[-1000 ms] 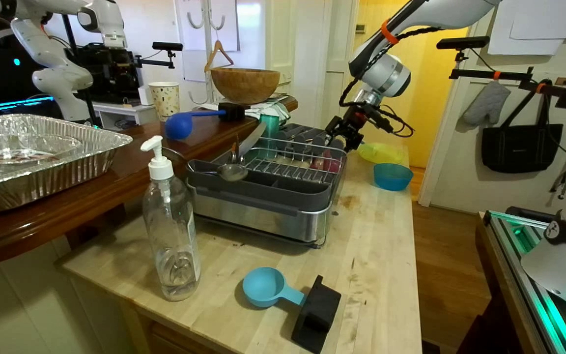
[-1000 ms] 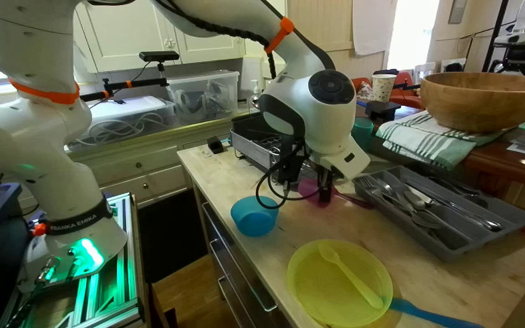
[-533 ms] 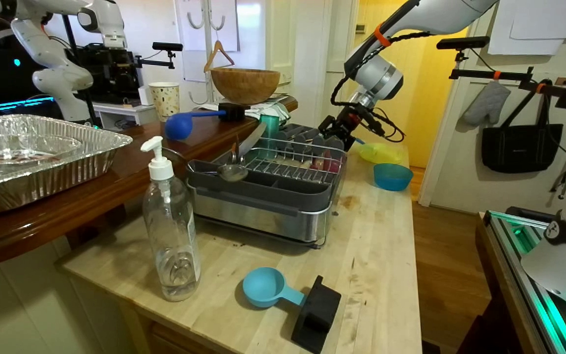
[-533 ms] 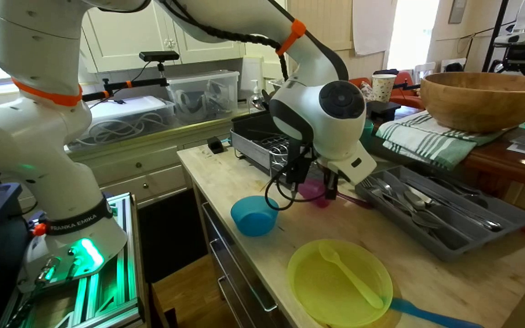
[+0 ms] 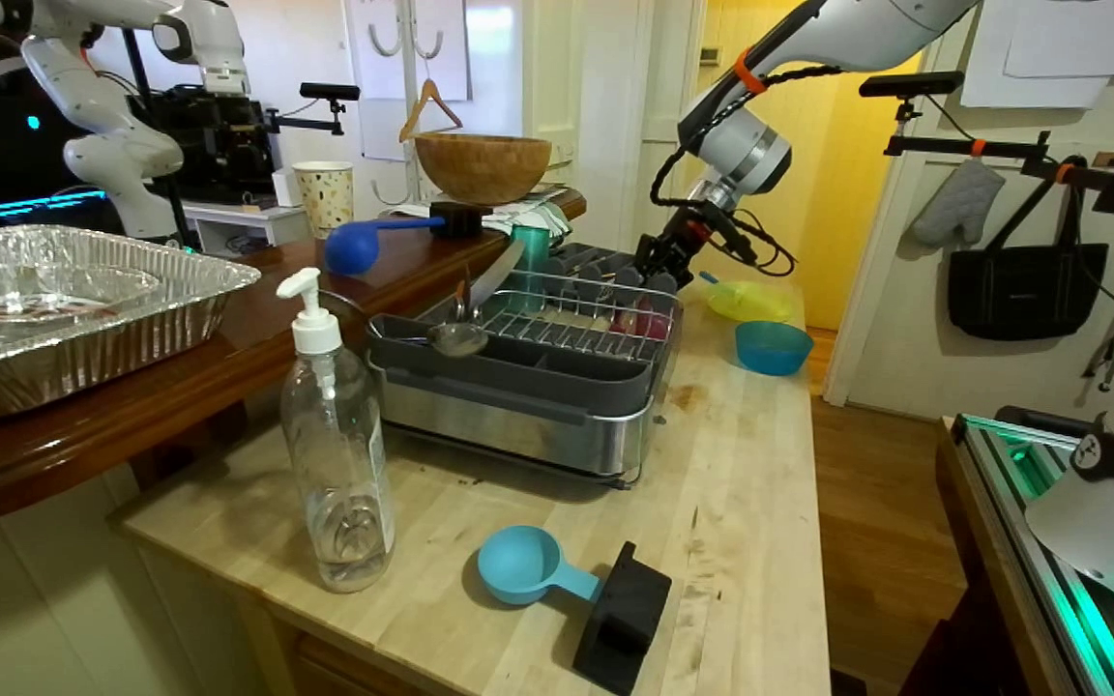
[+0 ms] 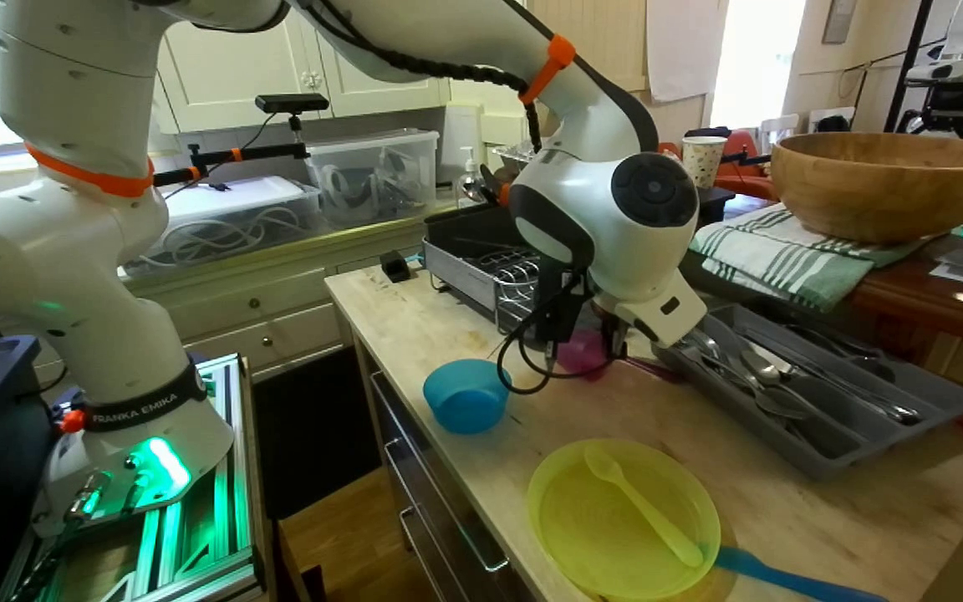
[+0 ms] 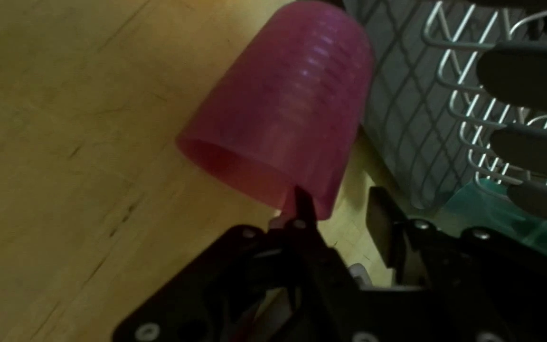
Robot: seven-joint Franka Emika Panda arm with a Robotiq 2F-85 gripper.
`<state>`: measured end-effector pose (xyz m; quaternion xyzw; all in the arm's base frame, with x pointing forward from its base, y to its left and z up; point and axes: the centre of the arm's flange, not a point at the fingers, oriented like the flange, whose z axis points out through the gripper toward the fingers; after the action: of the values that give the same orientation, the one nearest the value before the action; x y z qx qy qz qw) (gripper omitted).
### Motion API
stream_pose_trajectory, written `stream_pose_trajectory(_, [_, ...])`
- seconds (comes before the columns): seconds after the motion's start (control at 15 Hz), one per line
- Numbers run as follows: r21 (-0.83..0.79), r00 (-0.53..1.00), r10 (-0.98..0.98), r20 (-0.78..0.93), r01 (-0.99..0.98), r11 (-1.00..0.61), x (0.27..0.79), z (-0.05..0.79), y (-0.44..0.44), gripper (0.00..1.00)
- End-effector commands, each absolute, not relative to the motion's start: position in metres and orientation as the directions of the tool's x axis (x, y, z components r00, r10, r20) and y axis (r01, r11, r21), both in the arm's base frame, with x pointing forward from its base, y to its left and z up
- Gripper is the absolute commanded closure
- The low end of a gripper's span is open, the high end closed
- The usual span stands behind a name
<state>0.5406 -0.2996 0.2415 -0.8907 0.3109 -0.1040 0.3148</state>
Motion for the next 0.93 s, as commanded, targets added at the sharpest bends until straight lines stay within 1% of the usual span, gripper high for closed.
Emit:
stream_pose_trajectory(0.0, [-0.605,0.811,-0.584,-0.019,-0.474,-0.639,0.543,0.246,-0.316,0.95])
stream_pose_trajectory(0.07, [-0.596,0.82,-0.571,-0.023,-0.47,-0.651,0.542,0.247,-0.318,0.99])
stream_pose_trajectory(0.13, [-0.586,0.826,-0.562,-0.026,-0.469,-0.661,0.542,0.247,-0.319,1.0])
stream_pose_trajectory(0.53, [-0.554,0.849,-0.528,-0.016,-0.447,-0.702,0.541,0.25,-0.317,0.99])
stream_pose_trajectory(0.73, [-0.512,0.85,-0.523,0.054,-0.426,-0.746,0.532,0.27,-0.316,0.99])
stream_pose_trajectory(0.87, [-0.451,0.846,-0.517,0.13,-0.414,-0.791,0.521,0.284,-0.314,0.99])
